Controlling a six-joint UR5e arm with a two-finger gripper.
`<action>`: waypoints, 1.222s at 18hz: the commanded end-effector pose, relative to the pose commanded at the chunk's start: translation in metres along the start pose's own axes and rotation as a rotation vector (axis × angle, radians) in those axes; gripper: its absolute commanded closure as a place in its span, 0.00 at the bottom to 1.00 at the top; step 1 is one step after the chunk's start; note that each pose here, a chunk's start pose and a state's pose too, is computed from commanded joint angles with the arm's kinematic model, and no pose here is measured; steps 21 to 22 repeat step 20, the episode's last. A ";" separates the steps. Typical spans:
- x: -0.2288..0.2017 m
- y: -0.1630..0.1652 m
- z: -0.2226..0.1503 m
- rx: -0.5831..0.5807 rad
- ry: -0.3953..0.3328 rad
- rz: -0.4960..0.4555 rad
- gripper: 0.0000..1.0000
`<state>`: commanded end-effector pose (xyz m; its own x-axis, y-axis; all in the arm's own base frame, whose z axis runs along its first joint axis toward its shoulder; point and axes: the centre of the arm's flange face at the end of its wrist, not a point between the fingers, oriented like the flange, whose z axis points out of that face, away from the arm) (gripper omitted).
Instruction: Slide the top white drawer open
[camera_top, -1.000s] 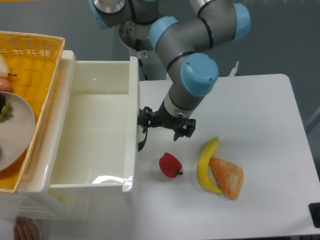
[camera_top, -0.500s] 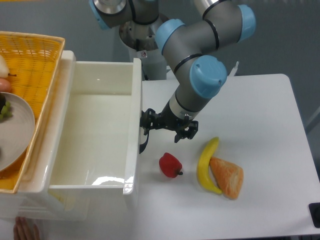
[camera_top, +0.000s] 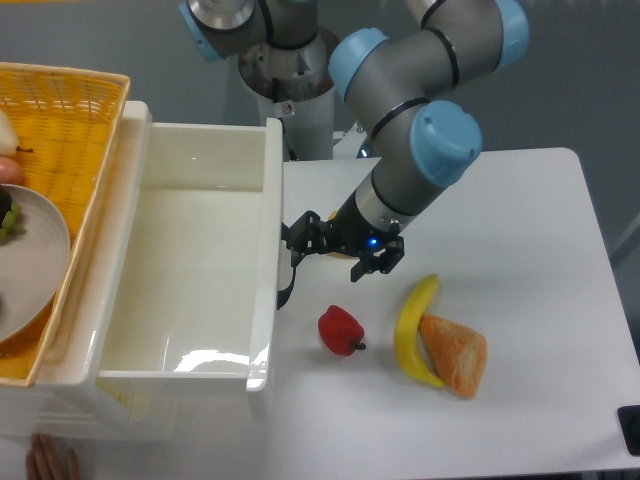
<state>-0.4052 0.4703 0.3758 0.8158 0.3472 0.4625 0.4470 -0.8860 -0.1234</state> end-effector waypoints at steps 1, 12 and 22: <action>-0.001 0.000 -0.003 0.009 -0.006 0.004 0.00; -0.019 -0.011 -0.012 0.040 -0.168 0.336 0.00; -0.031 -0.014 0.002 0.008 -0.167 0.338 0.00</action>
